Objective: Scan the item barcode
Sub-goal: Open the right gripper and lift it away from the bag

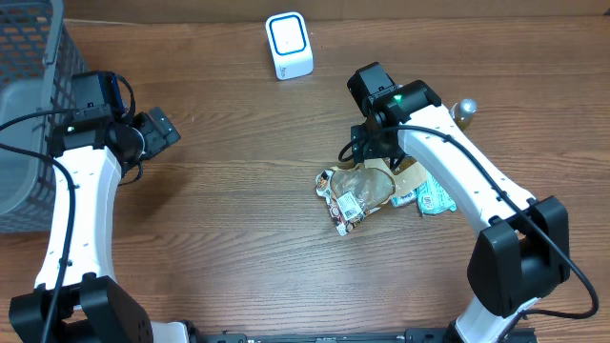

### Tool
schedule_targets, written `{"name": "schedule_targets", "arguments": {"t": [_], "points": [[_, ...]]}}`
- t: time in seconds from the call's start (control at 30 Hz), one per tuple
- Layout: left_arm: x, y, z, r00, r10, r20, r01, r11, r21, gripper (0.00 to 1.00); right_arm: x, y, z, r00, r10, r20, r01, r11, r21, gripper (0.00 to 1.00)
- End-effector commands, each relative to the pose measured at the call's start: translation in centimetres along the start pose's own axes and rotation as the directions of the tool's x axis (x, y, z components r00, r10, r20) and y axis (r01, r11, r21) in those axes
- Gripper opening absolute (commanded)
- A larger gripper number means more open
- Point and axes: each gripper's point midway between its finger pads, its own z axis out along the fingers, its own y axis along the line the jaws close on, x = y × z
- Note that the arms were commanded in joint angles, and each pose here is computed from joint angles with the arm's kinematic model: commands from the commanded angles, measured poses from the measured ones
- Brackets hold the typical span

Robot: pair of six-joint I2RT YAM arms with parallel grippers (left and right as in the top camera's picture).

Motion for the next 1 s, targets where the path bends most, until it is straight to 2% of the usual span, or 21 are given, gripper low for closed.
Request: {"name": "schedule_targets", "arguments": {"t": [0.0,0.3,0.63,0.9,0.97], "points": [[-0.4,-0.3,-0.9,1.000,0.017,0.026,-0.017,1.000,0.017,1.00,-0.1,-0.4,0.1,1.000,0.011,0.007,-0.012,1.000,0.016,1.00],[-0.4,-0.3,-0.9,1.000,0.017,0.026,-0.017,1.000,0.017,1.00,0.0,-0.2,0.4,1.000,0.006,-0.002,-0.006,1.000,0.018,1.00],[-0.4,-0.3,-0.9,1.000,0.017,0.026,-0.018,1.000,0.017,1.00,-0.1,0.3,-1.9,0.999,-0.003,0.054,0.004,1.000,-0.010,1.00],[-0.4,-0.3,-0.9,1.000,0.017,0.026,-0.018,1.000,0.017,1.00,0.3,1.6,-8.7,0.976,-0.023,0.218,0.047,0.994,-0.103,1.00],[-0.4,-0.3,-0.9,1.000,0.017,0.026,-0.018,1.000,0.017,1.00,0.1,0.4,-10.9,0.952,-0.075,0.296,0.098,0.993,-0.066,1.00]]}}
